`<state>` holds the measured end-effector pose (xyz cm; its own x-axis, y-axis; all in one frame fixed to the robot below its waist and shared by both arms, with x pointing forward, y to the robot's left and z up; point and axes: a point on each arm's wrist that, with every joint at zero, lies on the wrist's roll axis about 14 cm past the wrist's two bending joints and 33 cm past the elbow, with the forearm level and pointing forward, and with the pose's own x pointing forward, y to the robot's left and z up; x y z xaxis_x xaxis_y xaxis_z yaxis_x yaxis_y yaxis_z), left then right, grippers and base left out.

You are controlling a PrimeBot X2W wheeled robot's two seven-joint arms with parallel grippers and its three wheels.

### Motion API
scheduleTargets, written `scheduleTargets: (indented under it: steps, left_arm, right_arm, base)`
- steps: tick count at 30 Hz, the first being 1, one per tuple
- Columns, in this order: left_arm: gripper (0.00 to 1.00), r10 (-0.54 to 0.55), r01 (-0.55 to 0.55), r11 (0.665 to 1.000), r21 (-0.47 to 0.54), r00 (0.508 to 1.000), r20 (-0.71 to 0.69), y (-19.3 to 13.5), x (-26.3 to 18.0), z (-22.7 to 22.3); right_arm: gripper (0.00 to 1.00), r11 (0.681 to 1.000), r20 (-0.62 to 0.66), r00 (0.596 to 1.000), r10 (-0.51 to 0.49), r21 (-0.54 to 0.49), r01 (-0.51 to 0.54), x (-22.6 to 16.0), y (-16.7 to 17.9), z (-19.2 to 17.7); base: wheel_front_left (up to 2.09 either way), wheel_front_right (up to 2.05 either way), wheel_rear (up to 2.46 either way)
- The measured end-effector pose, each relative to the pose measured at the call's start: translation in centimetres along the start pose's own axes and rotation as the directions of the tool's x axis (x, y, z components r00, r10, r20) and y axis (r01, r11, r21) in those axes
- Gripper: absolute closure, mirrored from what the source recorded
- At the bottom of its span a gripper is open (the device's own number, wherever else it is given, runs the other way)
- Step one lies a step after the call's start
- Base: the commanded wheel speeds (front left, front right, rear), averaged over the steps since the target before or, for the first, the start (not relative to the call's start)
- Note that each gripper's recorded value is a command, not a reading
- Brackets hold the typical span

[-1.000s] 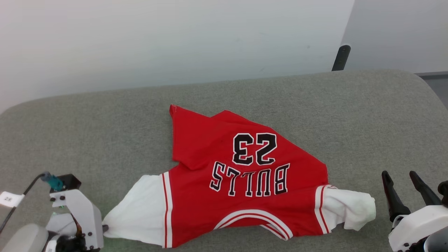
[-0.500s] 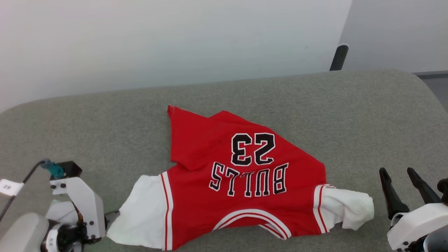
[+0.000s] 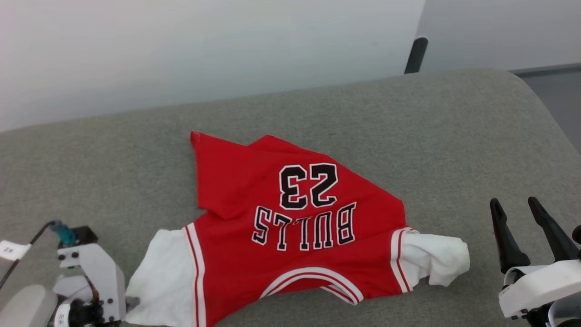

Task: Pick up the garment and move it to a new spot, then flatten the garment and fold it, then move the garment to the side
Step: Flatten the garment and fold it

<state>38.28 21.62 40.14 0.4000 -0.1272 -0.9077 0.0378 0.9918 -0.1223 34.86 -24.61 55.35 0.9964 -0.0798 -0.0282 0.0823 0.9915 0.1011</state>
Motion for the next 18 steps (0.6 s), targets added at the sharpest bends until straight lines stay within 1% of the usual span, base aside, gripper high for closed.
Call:
scheduleTargets:
  steps: [6, 9, 10, 11, 12, 15, 18]
  left_arm:
    - [0.00, 0.024, -0.025, 1.000, -0.005, 0.998, -0.063, 0.5, 1.1, -0.8]
    - [0.00, 0.022, -0.024, 0.999, -0.024, 0.996, -0.083, 0.6, 1.6, -1.1]
    - [0.39, 0.020, -0.023, 0.999, -0.033, 0.996, -0.090, 0.6, 1.7, -1.2]
    - [0.82, 0.017, -0.021, 0.999, -0.037, 0.995, -0.095, 0.6, 1.9, -1.3]
    - [1.00, 0.012, -0.017, 0.999, -0.044, 0.995, -0.099, 0.6, 2.0, -1.3]
    - [1.00, -0.004, -0.003, 0.998, -0.069, 0.995, -0.105, 0.6, 2.2, -1.4]
    - [1.00, -0.018, 0.010, 0.997, -0.082, 0.995, -0.101, 0.4, 2.4, -1.4]
  right_arm:
    - [0.00, 1.000, -0.006, 1.000, -0.026, -0.002, 0.026, -0.3, -0.6, -0.1]
    - [0.00, 0.999, -0.009, 0.999, -0.037, -0.003, 0.037, -0.3, -0.9, -0.2]
    - [0.00, 0.999, -0.015, 0.999, -0.039, -0.001, 0.039, -0.3, -1.0, -0.3]
    - [0.00, 0.999, -0.023, 0.999, -0.042, 0.001, 0.042, -0.2, -1.0, -0.5]
    - [0.00, 0.999, -0.040, 0.998, -0.041, 0.004, 0.041, -0.2, -1.0, -0.8]
    - [0.00, 0.999, -0.090, 0.995, -0.034, 0.012, 0.035, -0.2, -0.8, -1.7]
    - [0.00, 0.999, -0.183, 0.983, -0.022, 0.022, 0.026, -0.4, -0.5, -3.4]
  base:
    - [0.00, 0.00, 0.00]
    - [0.00, 0.00, 0.00]
    - [0.00, 0.00, 0.00]
    - [0.00, 0.00, 0.00]
    - [0.00, 0.00, 0.00]
    - [0.00, 0.00, 0.00]
    - [0.00, 0.00, 0.00]
